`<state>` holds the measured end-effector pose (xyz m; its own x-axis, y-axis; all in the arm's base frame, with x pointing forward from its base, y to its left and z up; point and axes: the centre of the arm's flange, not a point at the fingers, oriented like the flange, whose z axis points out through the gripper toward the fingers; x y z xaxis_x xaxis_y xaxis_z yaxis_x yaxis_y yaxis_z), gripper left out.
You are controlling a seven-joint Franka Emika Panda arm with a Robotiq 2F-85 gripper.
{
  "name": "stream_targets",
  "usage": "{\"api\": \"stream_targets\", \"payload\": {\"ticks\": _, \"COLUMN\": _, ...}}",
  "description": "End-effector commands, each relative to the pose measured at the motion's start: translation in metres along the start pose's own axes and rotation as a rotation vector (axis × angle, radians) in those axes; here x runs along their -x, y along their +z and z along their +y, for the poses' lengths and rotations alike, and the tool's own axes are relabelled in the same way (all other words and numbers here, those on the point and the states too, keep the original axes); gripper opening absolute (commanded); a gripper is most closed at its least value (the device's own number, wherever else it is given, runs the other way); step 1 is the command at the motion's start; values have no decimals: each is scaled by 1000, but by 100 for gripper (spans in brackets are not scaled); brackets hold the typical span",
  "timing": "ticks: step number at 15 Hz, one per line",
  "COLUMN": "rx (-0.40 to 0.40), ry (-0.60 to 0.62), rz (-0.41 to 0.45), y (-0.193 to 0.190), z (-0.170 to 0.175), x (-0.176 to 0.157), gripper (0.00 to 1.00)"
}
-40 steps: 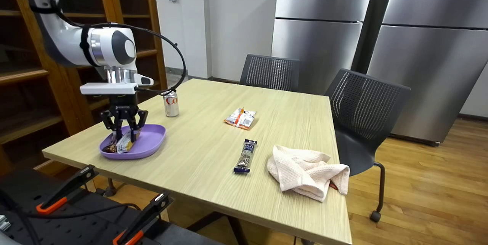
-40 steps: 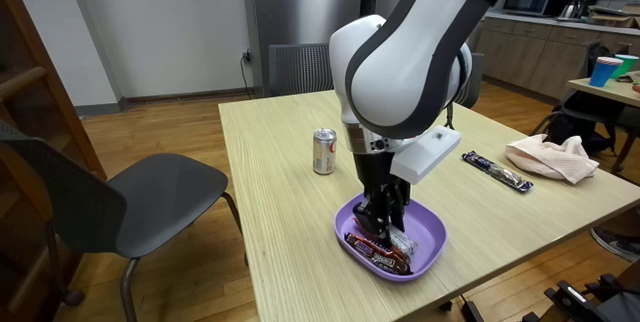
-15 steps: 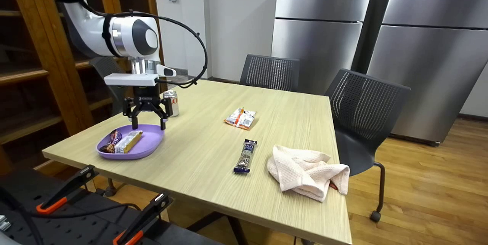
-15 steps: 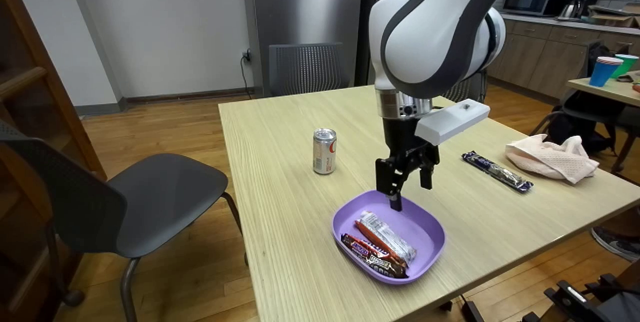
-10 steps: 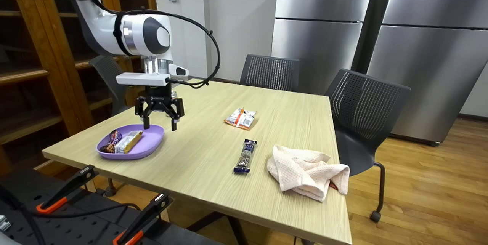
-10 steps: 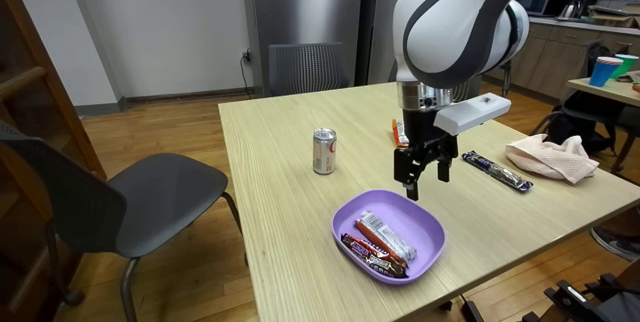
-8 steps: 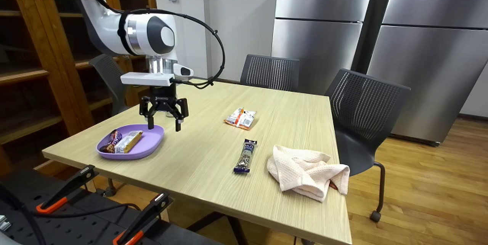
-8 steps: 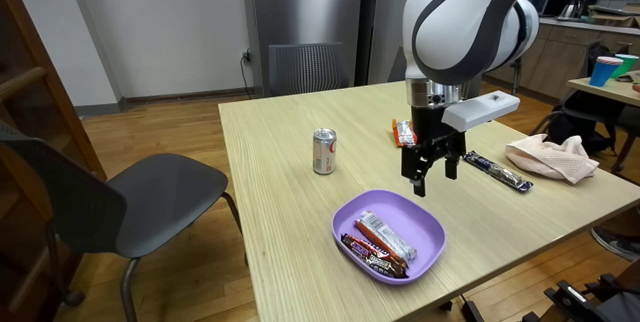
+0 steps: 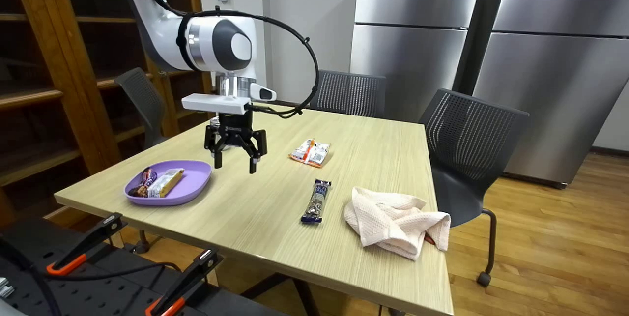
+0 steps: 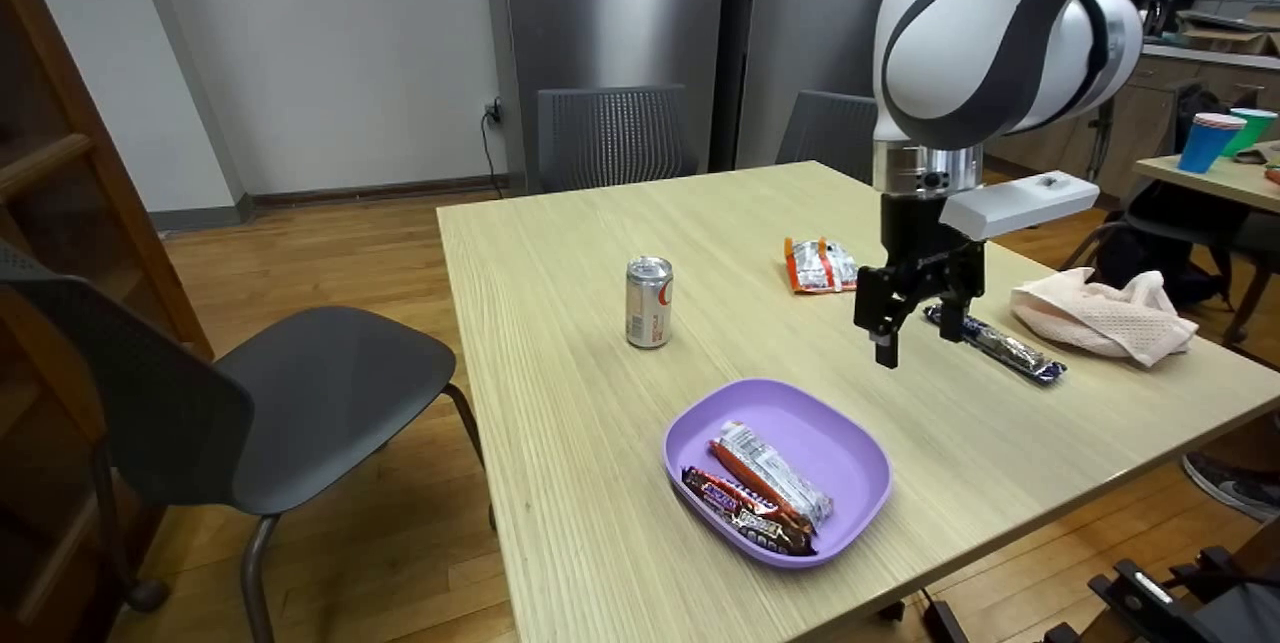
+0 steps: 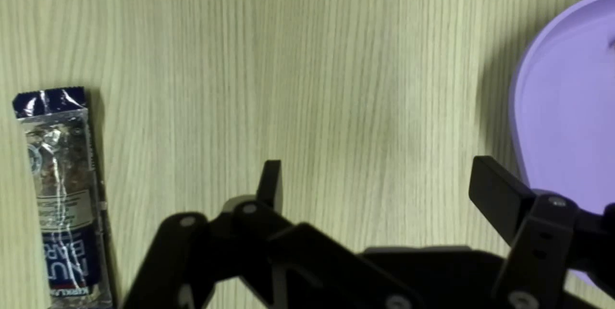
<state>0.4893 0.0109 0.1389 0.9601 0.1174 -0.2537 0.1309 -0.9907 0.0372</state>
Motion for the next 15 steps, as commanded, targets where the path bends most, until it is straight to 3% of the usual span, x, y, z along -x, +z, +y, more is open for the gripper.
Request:
{"api": "stream_targets", "payload": {"ticks": 1, "rx": -29, "ry": 17, "rz": 33, "y": -7, "z": 31, "x": 8, "gripper": 100}}
{"api": "stream_targets", "payload": {"ticks": 11, "rx": -34, "ry": 111, "rz": 93, "y": -5, "z": 105, "x": 7, "gripper": 100}}
{"api": "stream_targets", "payload": {"ticks": 15, "rx": -18, "ry": 112, "rz": 67, "y": 1, "z": 97, "x": 9, "gripper": 100}}
